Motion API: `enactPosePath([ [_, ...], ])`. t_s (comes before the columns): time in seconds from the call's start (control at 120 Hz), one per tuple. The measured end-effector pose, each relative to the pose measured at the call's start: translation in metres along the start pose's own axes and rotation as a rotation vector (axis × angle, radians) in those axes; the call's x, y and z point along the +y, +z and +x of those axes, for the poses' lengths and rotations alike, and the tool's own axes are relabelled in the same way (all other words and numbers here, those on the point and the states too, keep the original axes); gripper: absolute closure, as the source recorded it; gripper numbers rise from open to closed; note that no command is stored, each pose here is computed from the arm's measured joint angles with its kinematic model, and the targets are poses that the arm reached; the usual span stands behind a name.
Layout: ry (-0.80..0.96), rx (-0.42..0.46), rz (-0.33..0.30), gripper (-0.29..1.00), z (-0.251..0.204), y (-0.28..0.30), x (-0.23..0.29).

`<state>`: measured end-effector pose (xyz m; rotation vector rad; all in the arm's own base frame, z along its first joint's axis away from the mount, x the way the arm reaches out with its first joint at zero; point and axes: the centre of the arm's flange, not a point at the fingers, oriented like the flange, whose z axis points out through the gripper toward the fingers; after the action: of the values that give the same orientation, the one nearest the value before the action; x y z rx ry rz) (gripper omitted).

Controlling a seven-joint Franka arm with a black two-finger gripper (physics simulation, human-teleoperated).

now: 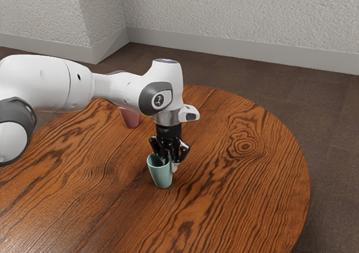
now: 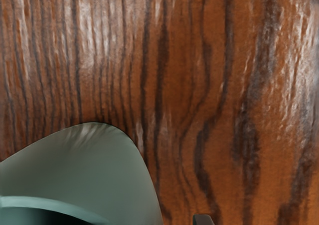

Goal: Place the right cup onto the left cup

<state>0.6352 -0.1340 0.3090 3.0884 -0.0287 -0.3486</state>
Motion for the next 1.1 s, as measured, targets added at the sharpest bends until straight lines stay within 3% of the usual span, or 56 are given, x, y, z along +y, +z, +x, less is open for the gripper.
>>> enactPosePath([
  [0.275,-0.006,0.005,0.001,0.75,-0.001,-0.003,-0.001],
  [0.7,0.008,0.118,0.006,0.78,-0.041,-0.091,0.004],
  [1.1,-0.008,0.135,0.012,0.78,-0.073,-0.151,-0.015],
])
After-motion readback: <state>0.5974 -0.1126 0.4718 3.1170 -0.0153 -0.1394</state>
